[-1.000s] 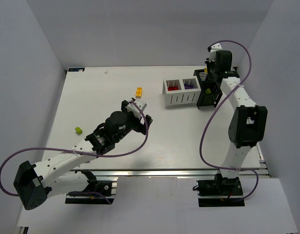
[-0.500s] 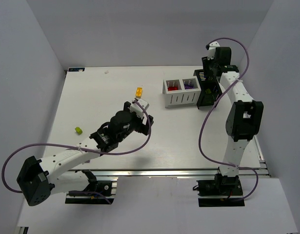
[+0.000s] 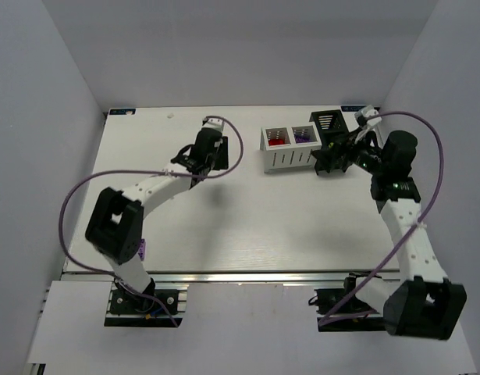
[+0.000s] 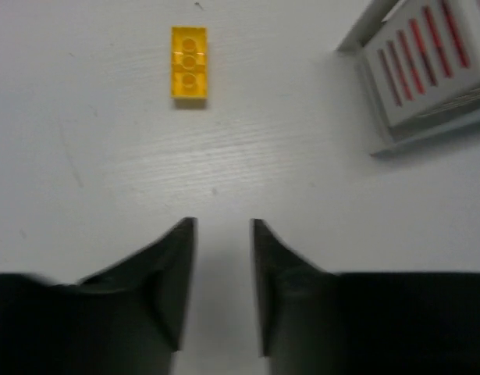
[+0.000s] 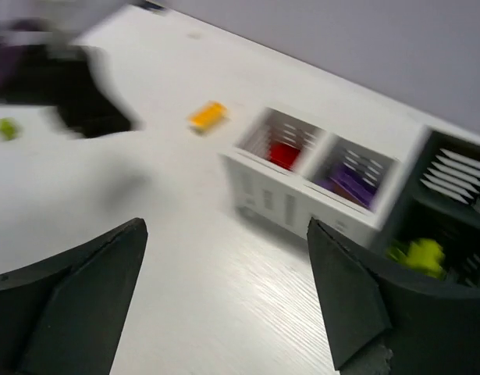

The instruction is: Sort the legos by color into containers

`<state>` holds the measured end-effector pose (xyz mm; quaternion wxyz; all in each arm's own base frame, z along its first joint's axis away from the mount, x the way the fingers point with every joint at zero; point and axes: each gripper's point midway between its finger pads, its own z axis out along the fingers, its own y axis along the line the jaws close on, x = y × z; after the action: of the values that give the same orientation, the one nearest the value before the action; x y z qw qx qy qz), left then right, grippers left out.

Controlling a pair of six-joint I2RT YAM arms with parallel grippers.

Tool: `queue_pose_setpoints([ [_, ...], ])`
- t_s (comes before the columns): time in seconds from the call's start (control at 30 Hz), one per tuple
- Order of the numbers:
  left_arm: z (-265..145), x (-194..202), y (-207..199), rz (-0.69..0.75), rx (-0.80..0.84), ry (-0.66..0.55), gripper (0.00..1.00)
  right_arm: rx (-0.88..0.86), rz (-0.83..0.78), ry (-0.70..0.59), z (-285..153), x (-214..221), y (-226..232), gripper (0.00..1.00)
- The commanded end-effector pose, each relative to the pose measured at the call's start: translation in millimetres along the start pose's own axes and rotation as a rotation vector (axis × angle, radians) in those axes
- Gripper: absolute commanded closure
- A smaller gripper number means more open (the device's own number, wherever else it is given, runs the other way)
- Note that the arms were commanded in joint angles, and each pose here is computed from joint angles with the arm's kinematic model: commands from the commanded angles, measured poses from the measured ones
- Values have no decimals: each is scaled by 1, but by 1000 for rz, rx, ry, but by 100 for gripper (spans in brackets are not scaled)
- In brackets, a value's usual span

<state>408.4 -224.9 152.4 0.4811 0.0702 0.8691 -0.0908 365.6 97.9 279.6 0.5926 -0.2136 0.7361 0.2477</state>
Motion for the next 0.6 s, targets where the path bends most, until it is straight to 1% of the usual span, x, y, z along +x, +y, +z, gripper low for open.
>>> queue_pose_setpoints([
  [0.0, 36, 10, 22, -62, -80, 120, 41, -346, 30, -71, -21, -7, 73, 11],
  [0.03, 47, 10, 22, -60, -79, 141, 23, -374, 44, -67, -27, -5, 79, 11],
  [0.07, 55, -10, 14, -36, -56, 116, 16, -378, 26, -87, -35, -10, 85, 11],
  [0.1, 74, 5, 19, -18, -68, 165, 11, -367, 34, -92, -39, -10, 84, 11],
  [0.13, 82, 4, 18, -1, -64, 169, 8, -367, 25, -99, -42, -10, 85, 12],
  [0.17, 89, -13, 14, 19, -55, 141, 3, -363, 5, -115, -47, -15, 89, 12],
  [0.2, 104, -2, 14, 37, -63, 165, 3, -352, 2, -120, -50, -15, 86, 14],
  [0.23, 110, -4, 18, 40, -73, 165, 3, -352, 0, -122, -52, -15, 87, 14],
  [0.27, 115, -21, 18, 50, -84, 137, 3, -357, -8, -128, -55, -16, 89, 15],
  [0.3, 120, -23, 18, 58, -91, 135, 3, -354, -4, -128, -56, -16, 88, 16],
  [0.33, 126, -24, 19, 65, -101, 135, 3, -356, 0, -127, -57, -16, 87, 17],
  [0.37, 136, -12, 24, 84, -131, 165, 3, -364, 3, -126, -59, -15, 87, 17],
  [0.4, 139, -25, 22, 82, -130, 140, 3, -366, 10, -124, -59, -15, 87, 18],
  [0.43, 147, -17, 24, 94, -145, 158, 3, -366, 13, -124, -61, -15, 86, 18],
  [0.53, 154, -23, 27, 99, -170, 145, 5, -372, 12, -125, -64, -14, 85, 18],
  [0.57, 158, -18, 28, 103, -178, 156, 7, -375, 12, -125, -65, -15, 85, 18],
])
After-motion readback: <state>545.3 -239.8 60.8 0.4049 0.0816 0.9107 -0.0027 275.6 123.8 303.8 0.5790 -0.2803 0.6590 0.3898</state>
